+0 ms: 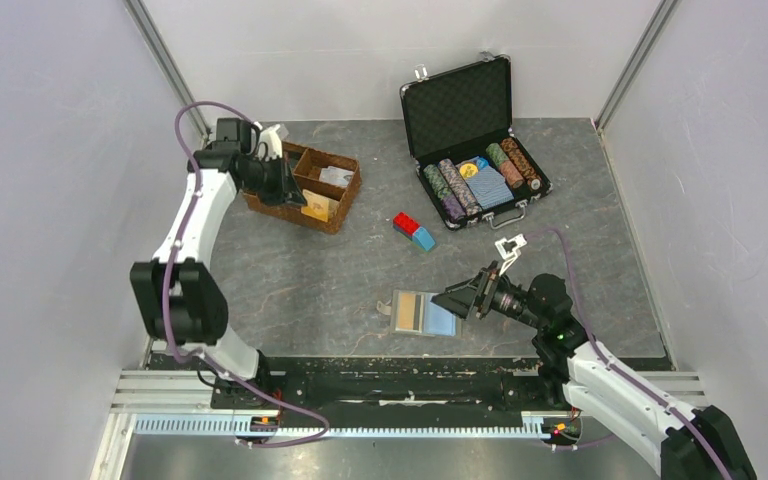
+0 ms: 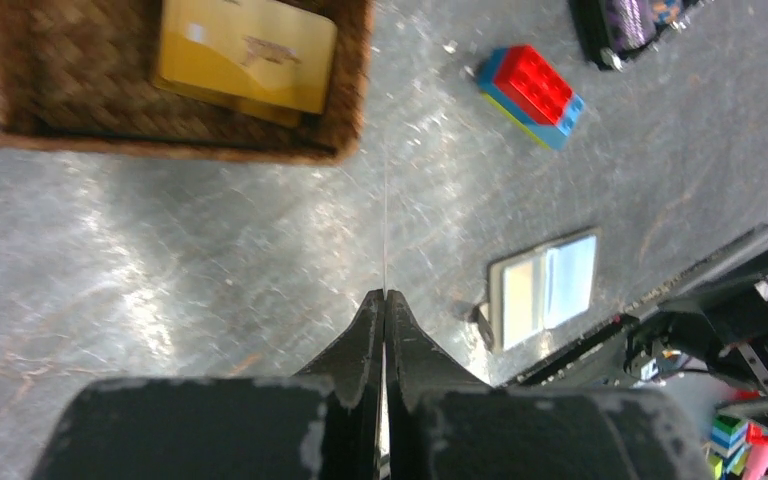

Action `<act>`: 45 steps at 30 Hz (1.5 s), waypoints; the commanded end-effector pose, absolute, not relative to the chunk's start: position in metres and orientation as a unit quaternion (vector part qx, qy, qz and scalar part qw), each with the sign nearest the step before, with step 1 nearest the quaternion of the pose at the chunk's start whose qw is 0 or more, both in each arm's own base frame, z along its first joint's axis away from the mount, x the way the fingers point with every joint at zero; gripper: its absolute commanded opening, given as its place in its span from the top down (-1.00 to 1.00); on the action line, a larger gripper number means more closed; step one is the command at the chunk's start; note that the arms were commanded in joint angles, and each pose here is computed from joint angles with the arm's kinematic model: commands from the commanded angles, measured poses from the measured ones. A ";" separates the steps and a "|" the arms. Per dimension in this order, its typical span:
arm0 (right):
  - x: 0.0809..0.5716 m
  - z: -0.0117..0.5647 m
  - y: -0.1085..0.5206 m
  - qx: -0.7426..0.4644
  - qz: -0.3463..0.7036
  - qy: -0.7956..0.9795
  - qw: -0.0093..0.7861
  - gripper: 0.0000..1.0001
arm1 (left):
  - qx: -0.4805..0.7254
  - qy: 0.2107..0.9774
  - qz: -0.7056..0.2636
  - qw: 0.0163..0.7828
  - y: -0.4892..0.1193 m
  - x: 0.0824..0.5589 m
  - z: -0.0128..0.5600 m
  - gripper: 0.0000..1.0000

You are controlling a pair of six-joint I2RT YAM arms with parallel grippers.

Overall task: Take the credit cards out of the card holder
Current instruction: Place the credit card in the storage box.

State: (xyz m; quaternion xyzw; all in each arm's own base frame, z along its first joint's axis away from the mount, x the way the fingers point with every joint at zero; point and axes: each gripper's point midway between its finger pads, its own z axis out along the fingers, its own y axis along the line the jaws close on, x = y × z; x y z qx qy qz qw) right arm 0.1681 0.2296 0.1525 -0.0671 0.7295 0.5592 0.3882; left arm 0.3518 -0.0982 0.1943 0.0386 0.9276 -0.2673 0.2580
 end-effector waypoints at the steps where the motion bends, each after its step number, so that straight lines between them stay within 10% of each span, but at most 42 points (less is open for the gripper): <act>1: 0.173 0.175 0.233 -0.104 0.555 0.713 0.415 -0.96 | 0.056 0.936 -0.242 0.248 -0.070 0.374 0.195 0.95; 45: 0.188 0.178 0.241 -0.095 0.556 0.719 0.406 -0.96 | 0.100 0.927 -0.317 0.173 -0.088 0.455 0.132 0.95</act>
